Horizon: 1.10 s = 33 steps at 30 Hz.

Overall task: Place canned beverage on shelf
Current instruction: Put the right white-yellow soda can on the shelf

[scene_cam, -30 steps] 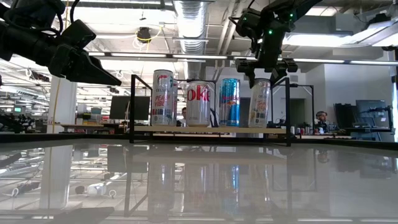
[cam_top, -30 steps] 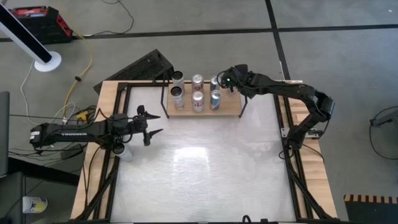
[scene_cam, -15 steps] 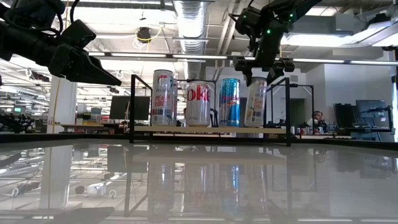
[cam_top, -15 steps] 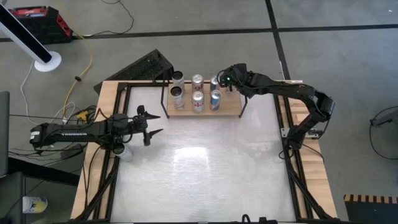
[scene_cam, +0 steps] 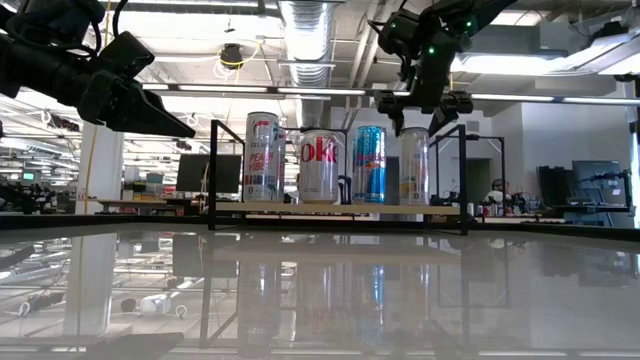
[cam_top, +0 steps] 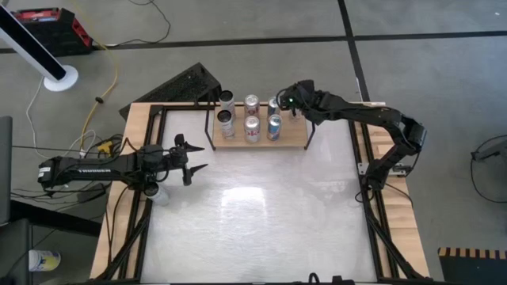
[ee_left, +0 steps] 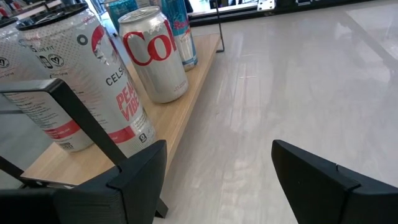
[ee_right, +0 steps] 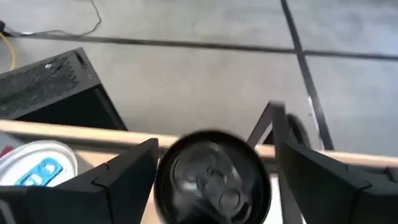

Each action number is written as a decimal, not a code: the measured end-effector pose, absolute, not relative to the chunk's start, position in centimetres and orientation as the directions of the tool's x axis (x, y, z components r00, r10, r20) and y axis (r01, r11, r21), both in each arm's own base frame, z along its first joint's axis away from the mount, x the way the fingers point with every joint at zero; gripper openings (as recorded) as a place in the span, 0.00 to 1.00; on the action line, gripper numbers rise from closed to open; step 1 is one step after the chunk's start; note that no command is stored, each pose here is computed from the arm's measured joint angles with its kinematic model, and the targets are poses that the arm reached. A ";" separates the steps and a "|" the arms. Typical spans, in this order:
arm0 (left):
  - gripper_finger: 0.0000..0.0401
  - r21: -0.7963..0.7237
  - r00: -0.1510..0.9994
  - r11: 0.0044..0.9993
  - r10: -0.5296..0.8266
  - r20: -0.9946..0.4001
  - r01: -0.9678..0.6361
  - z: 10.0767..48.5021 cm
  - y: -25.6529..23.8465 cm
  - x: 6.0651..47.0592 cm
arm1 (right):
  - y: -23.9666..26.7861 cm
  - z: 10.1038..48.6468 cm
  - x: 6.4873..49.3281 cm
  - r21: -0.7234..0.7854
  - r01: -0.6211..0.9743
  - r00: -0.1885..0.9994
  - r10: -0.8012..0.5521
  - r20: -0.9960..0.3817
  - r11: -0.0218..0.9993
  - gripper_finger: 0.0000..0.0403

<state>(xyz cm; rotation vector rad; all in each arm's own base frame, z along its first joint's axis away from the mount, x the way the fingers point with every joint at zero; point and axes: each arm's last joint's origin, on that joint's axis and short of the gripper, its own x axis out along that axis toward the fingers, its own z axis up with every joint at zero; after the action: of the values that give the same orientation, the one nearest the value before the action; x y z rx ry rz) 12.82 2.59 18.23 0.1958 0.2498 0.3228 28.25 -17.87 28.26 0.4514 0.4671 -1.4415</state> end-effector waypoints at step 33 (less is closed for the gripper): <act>0.68 0.199 0.915 0.935 0.334 -0.226 -0.292 18.1 2.6 12.8 | -13.7 32.1 26.6 -0.291 0.935 -0.046 -0.744 -0.667 0.203 0.04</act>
<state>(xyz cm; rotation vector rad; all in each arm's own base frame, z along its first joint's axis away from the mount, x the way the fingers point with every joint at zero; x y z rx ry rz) 12.79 2.58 18.08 0.1630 0.2600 0.3236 26.62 -13.67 32.09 0.2865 0.8423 -1.3889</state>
